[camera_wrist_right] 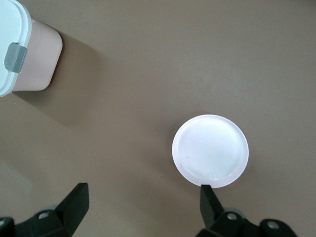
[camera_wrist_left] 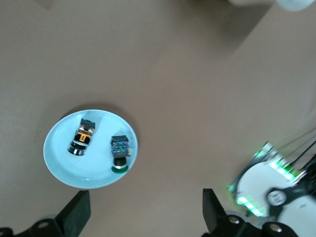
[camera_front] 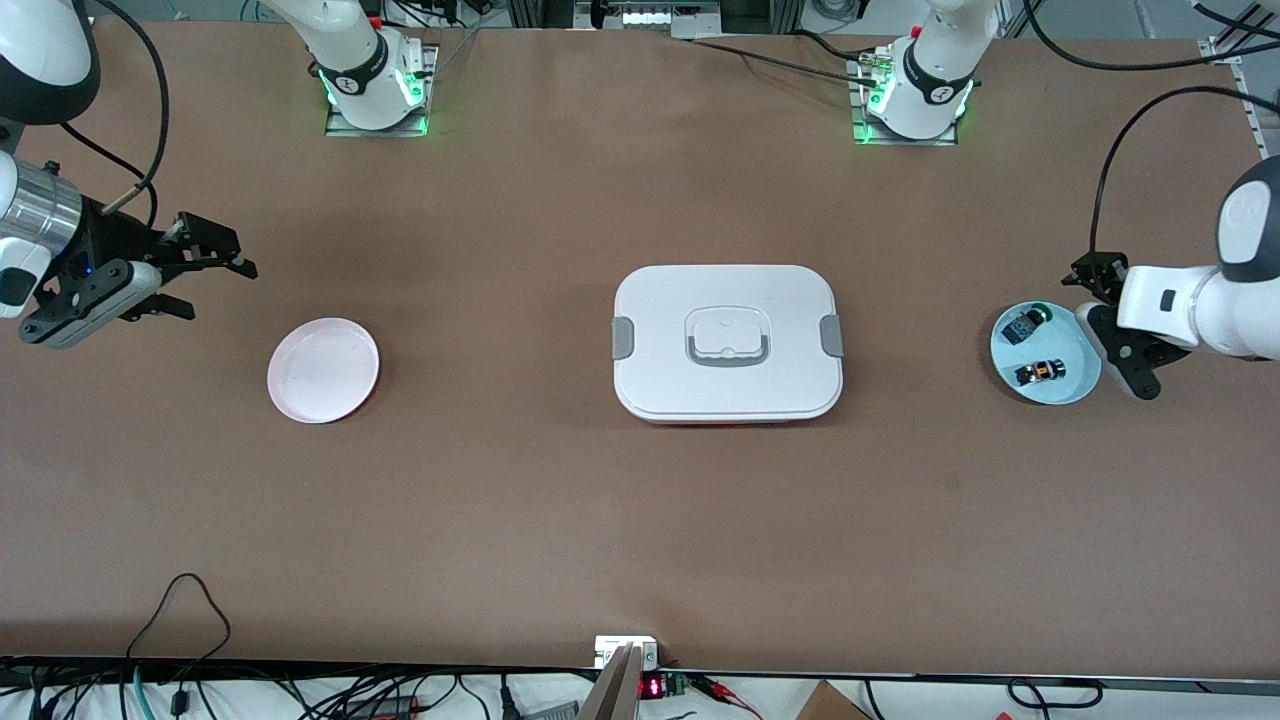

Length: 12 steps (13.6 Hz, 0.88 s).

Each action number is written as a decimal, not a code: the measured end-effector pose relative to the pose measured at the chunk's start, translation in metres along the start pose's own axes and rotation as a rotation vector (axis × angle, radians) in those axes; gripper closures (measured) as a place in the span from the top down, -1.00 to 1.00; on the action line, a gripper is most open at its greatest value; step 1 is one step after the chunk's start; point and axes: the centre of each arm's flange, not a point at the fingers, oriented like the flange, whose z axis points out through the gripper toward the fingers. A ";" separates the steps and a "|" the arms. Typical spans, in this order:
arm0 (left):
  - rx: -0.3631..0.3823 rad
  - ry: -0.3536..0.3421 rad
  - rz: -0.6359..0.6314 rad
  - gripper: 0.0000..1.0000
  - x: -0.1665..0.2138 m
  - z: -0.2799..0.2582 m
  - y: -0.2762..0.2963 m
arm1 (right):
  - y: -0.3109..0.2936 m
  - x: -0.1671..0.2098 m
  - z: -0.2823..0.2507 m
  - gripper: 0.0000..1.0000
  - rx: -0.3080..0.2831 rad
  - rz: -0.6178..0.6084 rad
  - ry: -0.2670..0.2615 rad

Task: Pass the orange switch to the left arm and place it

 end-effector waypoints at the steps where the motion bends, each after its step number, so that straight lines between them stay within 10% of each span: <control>1: 0.012 0.015 -0.094 1.00 0.002 -0.023 0.012 | 0.000 0.000 0.000 1.00 0.000 0.000 0.000; 5: 0.101 0.072 -0.458 1.00 0.017 -0.082 0.080 | -0.006 -0.007 -0.042 1.00 -0.173 0.092 -0.032; 12: 0.146 0.250 -0.696 1.00 0.006 -0.107 0.095 | -0.008 -0.010 -0.050 1.00 -0.189 0.102 -0.032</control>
